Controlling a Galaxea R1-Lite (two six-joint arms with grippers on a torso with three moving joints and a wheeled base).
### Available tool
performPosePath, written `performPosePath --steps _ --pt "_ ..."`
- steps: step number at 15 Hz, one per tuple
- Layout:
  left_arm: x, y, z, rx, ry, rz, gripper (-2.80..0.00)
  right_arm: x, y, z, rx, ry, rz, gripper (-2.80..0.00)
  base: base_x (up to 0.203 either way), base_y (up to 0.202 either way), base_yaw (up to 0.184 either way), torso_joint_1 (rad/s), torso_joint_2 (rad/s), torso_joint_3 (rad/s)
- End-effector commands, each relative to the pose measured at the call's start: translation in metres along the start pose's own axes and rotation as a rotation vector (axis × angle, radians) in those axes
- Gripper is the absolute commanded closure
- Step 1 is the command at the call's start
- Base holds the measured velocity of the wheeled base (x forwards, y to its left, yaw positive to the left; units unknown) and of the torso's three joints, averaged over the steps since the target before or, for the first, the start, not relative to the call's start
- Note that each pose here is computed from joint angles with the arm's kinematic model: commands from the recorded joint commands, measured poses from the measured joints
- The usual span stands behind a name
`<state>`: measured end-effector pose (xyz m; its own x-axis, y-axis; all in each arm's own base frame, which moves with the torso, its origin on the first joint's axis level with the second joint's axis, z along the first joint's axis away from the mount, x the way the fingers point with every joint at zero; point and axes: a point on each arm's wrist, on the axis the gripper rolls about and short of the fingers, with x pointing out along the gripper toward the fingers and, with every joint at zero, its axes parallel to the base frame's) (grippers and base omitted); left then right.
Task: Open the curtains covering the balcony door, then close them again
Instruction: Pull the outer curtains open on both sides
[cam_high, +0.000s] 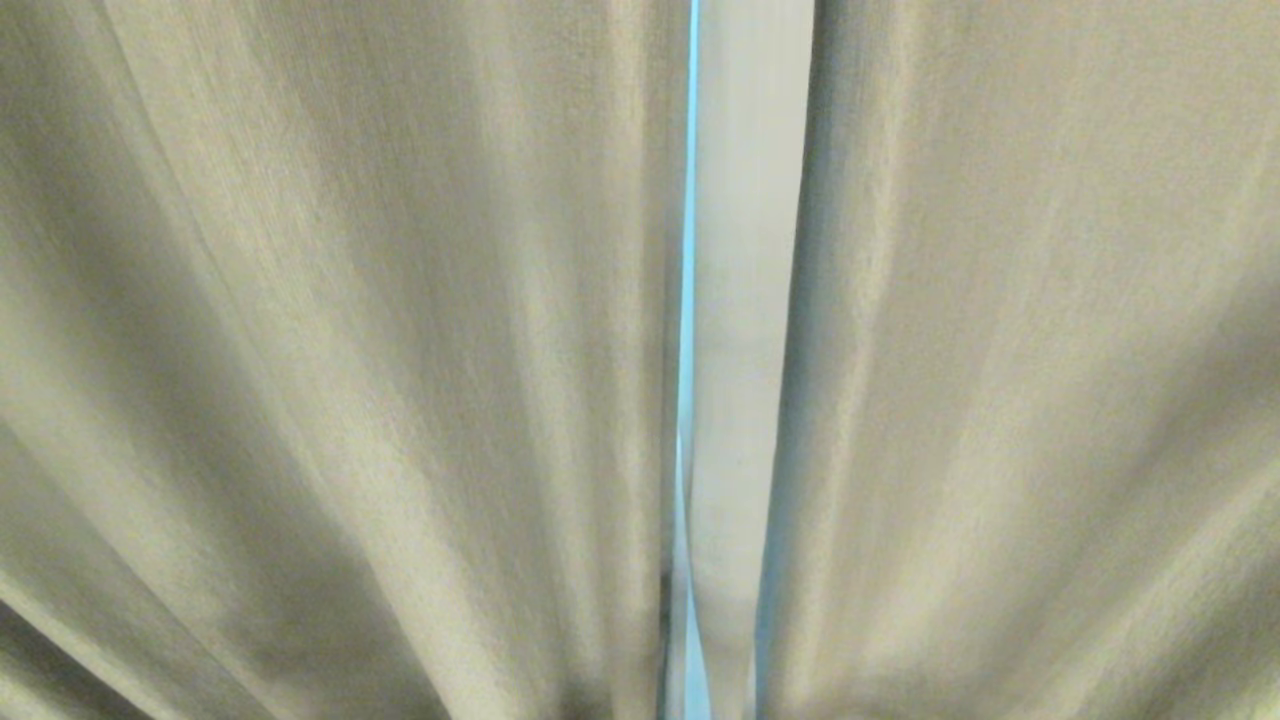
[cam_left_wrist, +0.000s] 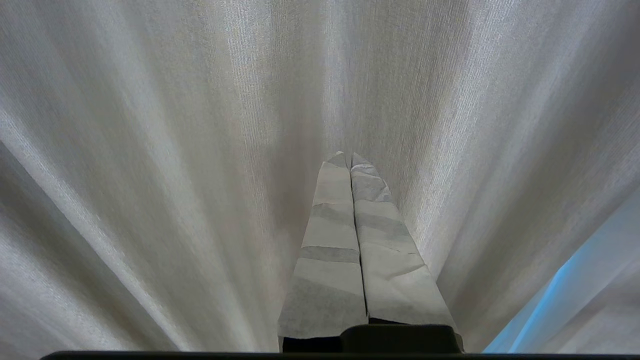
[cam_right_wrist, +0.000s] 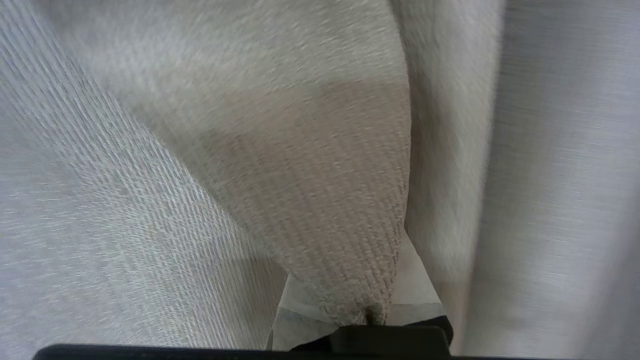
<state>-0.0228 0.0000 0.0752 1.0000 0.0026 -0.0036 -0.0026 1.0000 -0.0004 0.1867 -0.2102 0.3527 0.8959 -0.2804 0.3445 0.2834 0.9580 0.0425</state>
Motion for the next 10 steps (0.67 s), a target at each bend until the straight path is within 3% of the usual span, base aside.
performPosePath --steps 1,10 --pt "0.0 0.0 0.0 -0.001 -0.001 0.001 0.0 0.006 -0.015 -0.009 0.004 0.018 -0.026 0.0 0.0 0.0 0.0 0.0 0.0 0.0" --pt "0.0 0.0 0.0 0.0 -0.001 0.001 0.0 0.02 -0.038 -0.015 -0.008 0.014 -0.052 0.0 0.0 0.0 0.0 0.0 0.0 0.0"
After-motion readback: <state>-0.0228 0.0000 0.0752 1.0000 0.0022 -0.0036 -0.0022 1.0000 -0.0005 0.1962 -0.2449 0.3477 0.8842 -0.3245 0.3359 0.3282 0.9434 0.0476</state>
